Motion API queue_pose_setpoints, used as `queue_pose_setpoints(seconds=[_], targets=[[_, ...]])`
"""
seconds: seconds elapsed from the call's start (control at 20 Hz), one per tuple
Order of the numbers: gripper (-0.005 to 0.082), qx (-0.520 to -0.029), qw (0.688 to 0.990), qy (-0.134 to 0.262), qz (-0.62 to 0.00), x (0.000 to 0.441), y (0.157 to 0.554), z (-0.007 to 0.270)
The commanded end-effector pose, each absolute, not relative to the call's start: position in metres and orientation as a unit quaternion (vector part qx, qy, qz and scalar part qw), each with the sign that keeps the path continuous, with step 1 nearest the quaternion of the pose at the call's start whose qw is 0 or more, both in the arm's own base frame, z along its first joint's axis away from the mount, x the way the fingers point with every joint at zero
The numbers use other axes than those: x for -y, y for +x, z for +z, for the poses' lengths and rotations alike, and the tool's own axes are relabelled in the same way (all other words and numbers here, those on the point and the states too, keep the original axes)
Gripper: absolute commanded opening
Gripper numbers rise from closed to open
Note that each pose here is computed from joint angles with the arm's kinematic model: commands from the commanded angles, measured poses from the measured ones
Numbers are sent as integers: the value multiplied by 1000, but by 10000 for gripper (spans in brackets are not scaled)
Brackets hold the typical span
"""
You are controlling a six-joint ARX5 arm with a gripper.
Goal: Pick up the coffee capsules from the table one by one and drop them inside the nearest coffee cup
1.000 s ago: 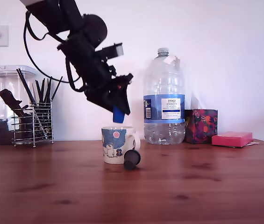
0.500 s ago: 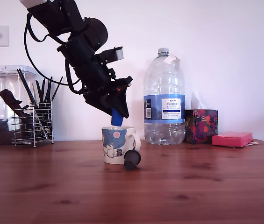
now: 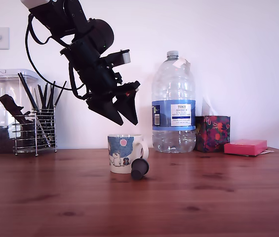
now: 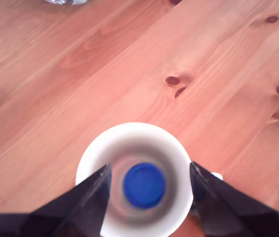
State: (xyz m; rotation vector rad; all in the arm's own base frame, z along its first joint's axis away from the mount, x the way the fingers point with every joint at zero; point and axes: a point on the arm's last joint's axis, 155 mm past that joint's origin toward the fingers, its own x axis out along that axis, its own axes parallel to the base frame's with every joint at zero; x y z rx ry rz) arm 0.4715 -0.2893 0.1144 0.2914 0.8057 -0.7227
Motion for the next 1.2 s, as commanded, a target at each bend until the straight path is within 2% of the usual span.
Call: queue_pose_setpoints(seconds=[0.0,0.1,0.15,0.2,0.3,0.5,0.7,0.95,1.15], targets=[[474,-383,847,140,-342,290,475,111],[404,-381,847,140,-342,289,474,114],[329,-380,848,140,-342,289,474,117],[227,-375,850,139,-343,289,473,123],[-34,-362,855,139,-345,290,471,140],[-21,-336,866,132,-346,287,463,178],[-21,-327,867,121,-356,287,454,198],[-21,-317,865,111,-371,296,436,191],[-21,-285,882,64,-369,298,415,181]])
